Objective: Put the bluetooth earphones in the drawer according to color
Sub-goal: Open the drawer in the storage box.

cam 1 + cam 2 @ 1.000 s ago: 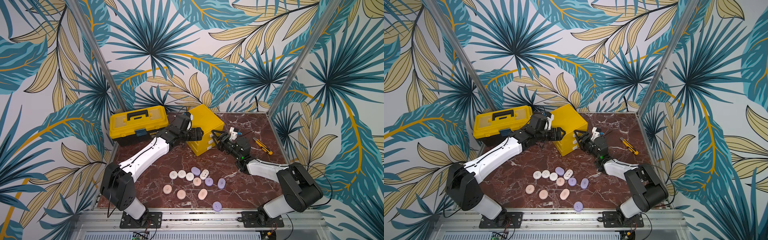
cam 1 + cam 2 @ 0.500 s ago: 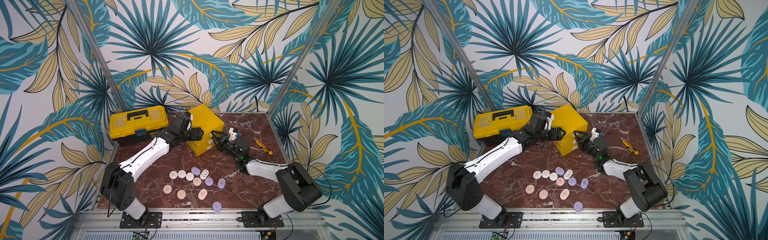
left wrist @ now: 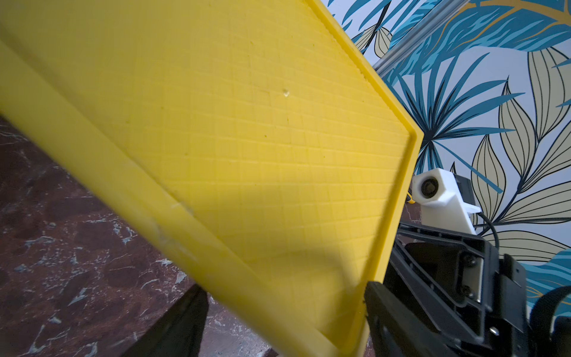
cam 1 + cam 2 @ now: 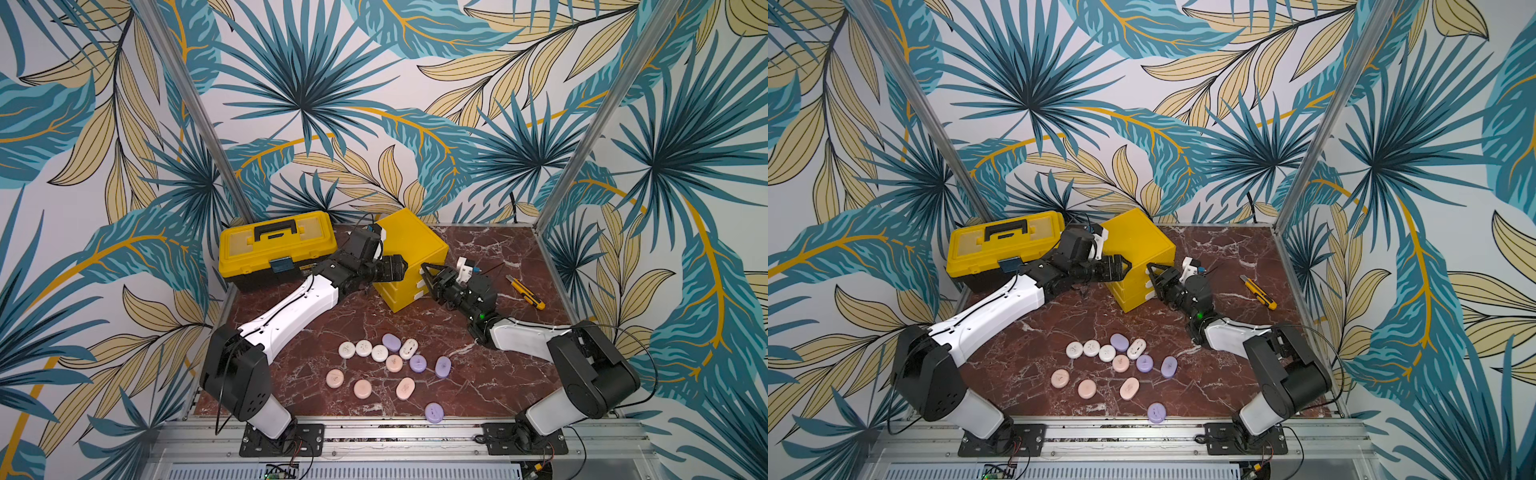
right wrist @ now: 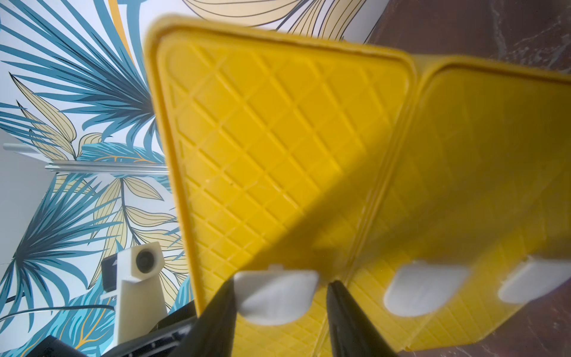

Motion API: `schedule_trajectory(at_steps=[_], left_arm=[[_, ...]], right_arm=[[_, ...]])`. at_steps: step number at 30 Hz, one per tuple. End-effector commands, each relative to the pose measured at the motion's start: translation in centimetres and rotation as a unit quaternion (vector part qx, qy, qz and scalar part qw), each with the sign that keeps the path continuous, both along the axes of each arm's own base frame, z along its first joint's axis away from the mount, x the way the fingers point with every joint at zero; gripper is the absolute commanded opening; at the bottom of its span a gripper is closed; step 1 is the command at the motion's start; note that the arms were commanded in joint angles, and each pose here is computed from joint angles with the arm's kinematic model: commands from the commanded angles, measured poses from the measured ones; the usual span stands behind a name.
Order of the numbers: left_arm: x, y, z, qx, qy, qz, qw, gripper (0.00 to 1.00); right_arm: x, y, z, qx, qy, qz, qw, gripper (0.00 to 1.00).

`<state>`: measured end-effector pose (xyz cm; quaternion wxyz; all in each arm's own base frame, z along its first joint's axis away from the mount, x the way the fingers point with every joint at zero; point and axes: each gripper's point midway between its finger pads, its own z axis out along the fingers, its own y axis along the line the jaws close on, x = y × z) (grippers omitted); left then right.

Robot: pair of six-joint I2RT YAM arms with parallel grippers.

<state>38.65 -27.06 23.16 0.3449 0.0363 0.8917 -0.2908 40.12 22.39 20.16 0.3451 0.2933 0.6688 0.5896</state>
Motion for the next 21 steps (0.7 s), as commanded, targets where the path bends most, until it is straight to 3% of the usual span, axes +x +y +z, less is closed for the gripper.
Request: schedule_trajectory(at_steps=[1, 21], left_arm=[[-1.18, 1.48, -4.36, 0.047, 0.054, 0.005, 0.997, 0.84], [-1.01, 1.37, -4.47, 0.044, 0.054, 0.004, 0.998, 0.84]], right_arm=[[0.12, 0.03, 0.58, -0.004, -0.005, -0.005, 1.000, 0.52], [-0.26, 0.07, 0.24, -0.007, 0.001, -0.003, 1.000, 0.34]])
